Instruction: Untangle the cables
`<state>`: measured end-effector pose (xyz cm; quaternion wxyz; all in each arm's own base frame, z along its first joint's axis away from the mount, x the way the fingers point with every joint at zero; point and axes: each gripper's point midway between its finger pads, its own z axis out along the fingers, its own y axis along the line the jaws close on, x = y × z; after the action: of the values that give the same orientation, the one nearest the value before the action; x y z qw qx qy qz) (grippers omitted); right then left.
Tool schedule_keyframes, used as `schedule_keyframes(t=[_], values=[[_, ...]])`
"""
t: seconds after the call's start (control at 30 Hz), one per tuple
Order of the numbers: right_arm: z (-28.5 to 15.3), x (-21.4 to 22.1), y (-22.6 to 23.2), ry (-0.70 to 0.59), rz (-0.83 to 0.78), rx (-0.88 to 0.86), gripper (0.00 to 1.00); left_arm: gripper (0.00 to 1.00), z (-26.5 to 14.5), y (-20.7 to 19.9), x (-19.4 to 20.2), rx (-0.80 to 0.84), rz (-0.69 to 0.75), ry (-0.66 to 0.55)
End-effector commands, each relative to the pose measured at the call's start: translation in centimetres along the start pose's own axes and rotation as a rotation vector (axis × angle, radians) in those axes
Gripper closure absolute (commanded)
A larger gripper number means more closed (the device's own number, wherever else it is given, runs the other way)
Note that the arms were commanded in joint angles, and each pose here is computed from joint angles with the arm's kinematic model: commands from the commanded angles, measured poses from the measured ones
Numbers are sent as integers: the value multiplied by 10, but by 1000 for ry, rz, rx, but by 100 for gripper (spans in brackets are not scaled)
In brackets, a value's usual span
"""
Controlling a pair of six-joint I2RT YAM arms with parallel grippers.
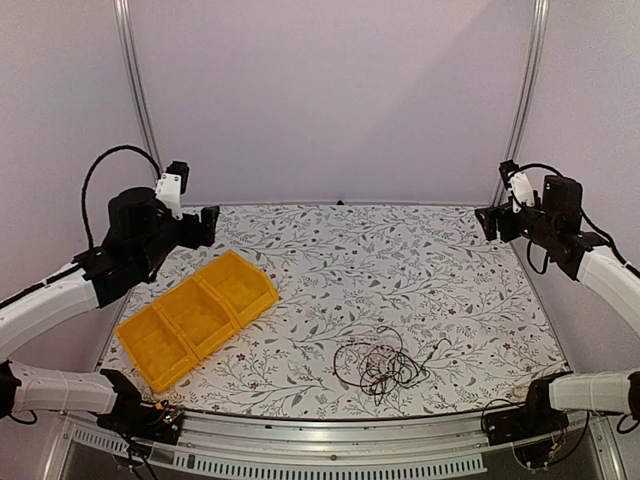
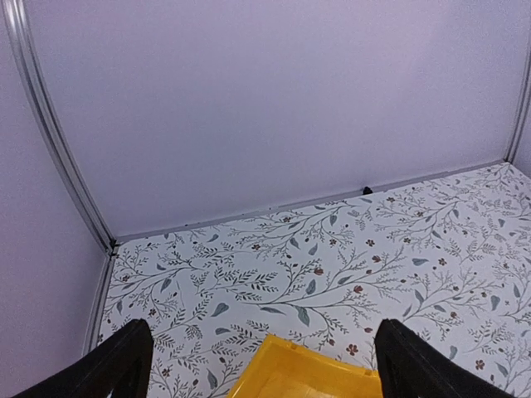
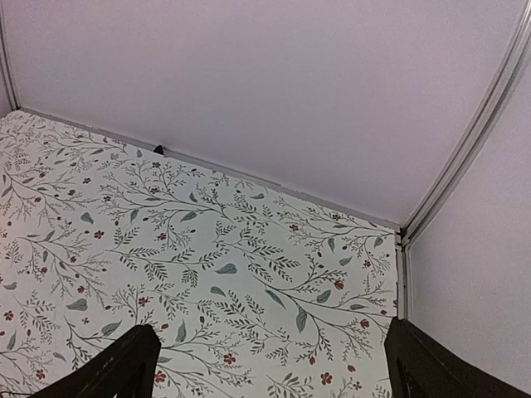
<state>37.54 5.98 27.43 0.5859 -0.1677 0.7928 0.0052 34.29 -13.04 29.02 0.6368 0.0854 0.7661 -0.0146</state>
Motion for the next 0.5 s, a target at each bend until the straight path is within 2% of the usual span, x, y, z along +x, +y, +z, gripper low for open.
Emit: schedule_keyframes(t=[0.0,0.3,0.37,0.47], values=[[3,5,-9,-22,42,-16,1,6,5,-10,-3,70,-7,-32],[-7,26,22,51,-59,-289,3,17,9,-83,12,336,38,0],[-11,34,39,79,-90,-359,7,19,10,-105,21,403,45,31],[-16,51,68,137,-137,-481,20,26,8,-144,39,538,53,89]])
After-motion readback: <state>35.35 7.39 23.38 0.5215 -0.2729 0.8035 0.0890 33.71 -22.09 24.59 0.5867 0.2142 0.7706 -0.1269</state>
